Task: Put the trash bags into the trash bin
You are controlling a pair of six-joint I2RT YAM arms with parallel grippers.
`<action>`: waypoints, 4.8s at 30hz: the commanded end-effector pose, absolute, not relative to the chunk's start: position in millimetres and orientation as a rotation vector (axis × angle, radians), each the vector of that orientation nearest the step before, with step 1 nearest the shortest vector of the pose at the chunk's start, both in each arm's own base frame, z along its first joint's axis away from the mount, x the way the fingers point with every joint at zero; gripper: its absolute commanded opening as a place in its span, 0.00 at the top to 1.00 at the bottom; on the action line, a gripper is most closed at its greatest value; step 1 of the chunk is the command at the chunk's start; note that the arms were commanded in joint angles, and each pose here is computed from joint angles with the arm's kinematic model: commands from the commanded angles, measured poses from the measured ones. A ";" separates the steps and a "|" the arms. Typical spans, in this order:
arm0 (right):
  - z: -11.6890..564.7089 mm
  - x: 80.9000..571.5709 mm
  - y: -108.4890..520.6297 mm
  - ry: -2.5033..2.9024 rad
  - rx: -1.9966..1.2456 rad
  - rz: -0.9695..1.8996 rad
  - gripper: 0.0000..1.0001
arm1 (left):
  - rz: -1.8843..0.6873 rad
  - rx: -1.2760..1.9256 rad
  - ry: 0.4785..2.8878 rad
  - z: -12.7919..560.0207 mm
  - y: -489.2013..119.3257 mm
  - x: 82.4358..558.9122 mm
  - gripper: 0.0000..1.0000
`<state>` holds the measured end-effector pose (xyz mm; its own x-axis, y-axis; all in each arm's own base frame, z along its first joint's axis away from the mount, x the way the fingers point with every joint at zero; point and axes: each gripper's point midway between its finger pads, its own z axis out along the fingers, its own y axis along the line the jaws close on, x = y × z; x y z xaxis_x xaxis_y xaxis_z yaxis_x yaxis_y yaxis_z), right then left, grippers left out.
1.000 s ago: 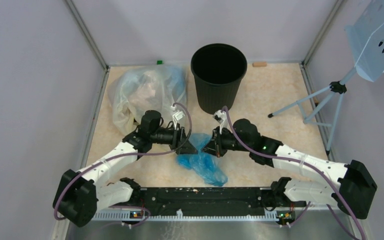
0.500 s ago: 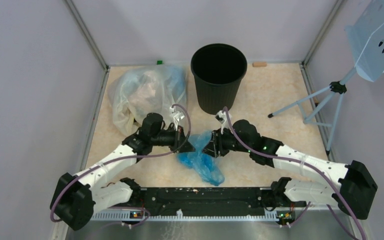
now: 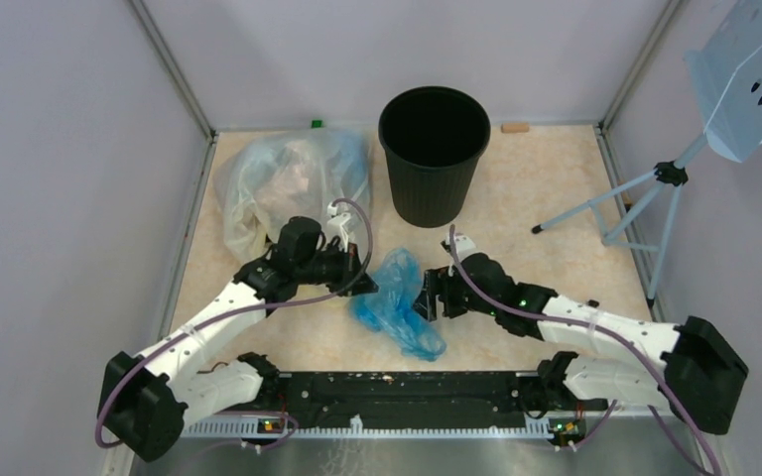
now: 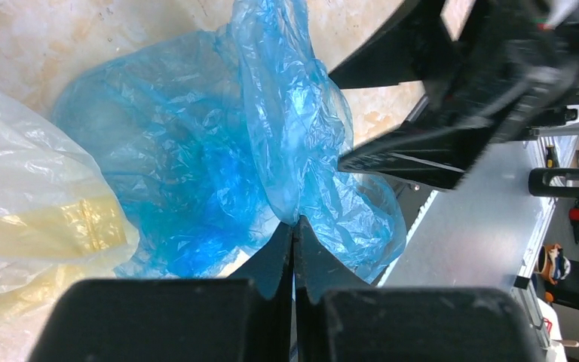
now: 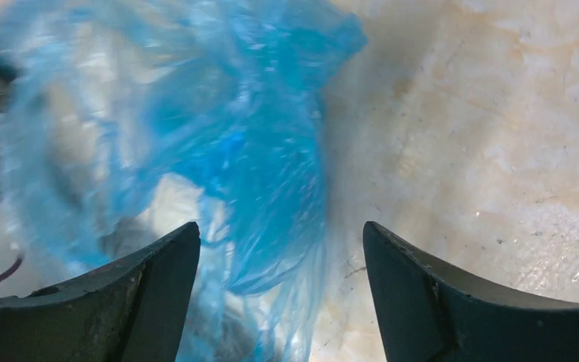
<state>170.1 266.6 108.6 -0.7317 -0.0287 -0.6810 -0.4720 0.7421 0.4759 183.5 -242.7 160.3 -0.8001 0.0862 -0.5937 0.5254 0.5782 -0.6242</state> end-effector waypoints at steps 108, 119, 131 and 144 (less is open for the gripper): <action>239.7 222.6 234.5 2.086 -0.172 0.665 1.00 | -1.270 -0.324 2.040 250.7 -185.1 209.7 0.01; 218.7 219.2 241.7 2.130 -0.186 0.689 1.00 | -1.461 -0.454 1.851 230.5 -186.3 206.2 0.01; 208.4 219.1 237.7 2.149 -0.159 0.668 1.00 | -1.415 -0.474 2.112 193.0 -241.6 197.5 0.02; 204.7 214.7 234.6 2.159 -0.172 0.667 1.00 | -1.239 -0.646 2.181 141.4 -284.3 211.8 0.48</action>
<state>212.4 234.6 192.3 -0.6530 0.0722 -0.7539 -0.3425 0.8597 0.3790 180.9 -282.3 126.7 -0.8336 -0.5088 -0.2151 -0.0977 0.5191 -0.8491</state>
